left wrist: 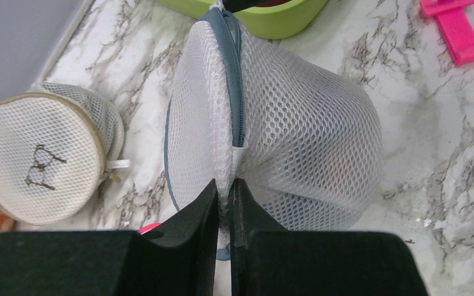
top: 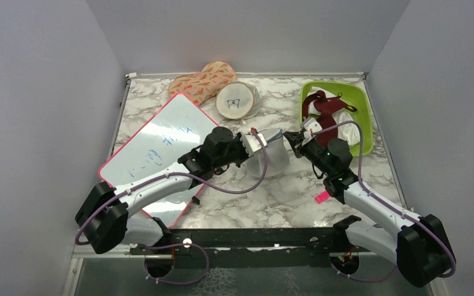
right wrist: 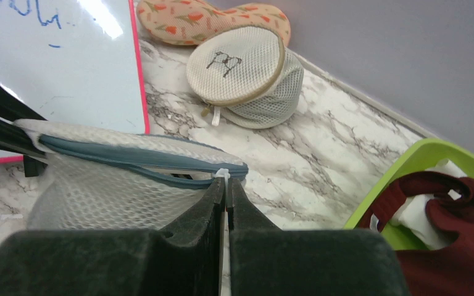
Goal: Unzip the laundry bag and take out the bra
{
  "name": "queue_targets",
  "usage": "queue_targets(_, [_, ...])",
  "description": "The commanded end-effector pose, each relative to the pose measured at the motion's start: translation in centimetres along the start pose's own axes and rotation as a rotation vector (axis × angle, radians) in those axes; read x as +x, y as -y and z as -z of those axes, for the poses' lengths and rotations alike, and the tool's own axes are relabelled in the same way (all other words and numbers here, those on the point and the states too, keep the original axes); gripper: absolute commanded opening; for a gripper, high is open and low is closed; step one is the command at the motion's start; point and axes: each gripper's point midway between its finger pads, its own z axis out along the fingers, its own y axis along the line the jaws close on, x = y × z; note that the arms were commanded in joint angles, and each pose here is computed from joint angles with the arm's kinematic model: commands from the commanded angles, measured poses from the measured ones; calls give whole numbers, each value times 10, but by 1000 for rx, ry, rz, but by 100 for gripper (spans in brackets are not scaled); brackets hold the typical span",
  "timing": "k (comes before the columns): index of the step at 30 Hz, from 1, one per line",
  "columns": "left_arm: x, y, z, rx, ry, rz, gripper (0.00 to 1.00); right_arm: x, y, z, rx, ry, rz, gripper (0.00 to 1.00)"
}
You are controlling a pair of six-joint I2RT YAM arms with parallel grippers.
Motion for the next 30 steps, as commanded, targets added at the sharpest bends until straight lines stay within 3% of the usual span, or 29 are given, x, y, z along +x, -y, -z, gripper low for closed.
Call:
queue_targets(1, [-24,-17,18,-88,107,-159,0,6,22,-1,140,-48,-115,1])
queue_targets(6, [-20,-4,25,-46,167,-268,0,17,-2,-11,3,-70,-128,1])
queue_targets(13, [1,7,24,-57,94,-303,0,24,-21,-8,-89,-55,-139,1])
queue_targets(17, [11,7,25,-105,12,-245,20,24,-34,-4,-143,-32,-164,1])
queue_targets(20, [13,10,34,-113,-4,-119,44,24,-40,-2,-169,-22,-185,1])
queue_targets(23, [6,20,47,-104,16,90,60,21,-42,0,-179,-9,-196,1])
queue_targets(30, [-17,35,51,-115,11,651,71,3,-49,6,-221,50,-192,1])
